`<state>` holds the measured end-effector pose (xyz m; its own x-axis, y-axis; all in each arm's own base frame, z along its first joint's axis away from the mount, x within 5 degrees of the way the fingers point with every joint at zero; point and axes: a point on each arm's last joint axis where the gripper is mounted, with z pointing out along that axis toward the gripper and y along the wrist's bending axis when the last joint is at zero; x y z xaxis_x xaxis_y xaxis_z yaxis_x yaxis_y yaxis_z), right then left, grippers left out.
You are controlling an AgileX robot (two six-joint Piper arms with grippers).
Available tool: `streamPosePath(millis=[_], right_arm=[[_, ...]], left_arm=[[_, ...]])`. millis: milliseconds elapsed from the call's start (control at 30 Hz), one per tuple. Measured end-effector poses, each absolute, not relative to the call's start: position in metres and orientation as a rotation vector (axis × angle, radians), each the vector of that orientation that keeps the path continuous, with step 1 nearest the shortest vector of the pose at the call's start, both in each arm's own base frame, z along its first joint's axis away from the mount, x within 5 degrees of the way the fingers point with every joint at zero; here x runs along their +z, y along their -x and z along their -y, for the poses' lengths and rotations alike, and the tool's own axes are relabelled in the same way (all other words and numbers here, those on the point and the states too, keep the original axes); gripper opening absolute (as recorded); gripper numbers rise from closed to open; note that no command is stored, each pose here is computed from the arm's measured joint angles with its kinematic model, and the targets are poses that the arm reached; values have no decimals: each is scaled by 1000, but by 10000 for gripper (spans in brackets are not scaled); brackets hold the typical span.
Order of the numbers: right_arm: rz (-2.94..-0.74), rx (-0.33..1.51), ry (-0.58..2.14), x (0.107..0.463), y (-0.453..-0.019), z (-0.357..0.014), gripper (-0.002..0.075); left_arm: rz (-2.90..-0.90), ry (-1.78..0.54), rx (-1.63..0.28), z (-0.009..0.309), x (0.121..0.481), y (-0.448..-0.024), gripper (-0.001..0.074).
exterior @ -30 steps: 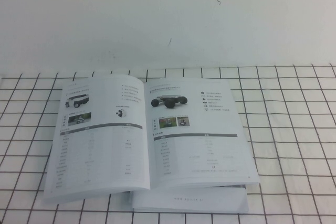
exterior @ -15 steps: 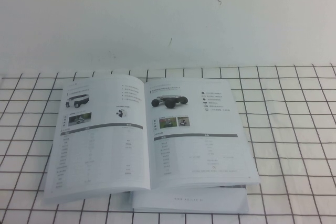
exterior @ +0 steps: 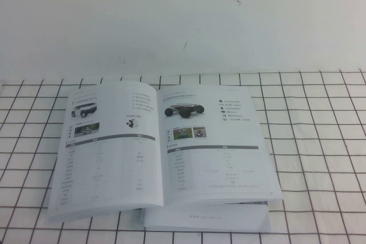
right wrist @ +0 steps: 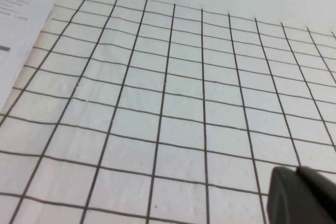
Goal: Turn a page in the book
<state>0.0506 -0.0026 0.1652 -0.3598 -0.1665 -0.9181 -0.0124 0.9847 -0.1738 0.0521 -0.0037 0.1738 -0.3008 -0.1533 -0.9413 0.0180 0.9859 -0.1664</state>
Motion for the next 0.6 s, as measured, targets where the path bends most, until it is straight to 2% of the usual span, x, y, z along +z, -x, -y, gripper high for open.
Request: streamPosePath(millis=[600], right_arm=[[-1935,-165,109,165,-51,3,1]], left_arm=[[-1870,98,-169,4,174,-52,-3]])
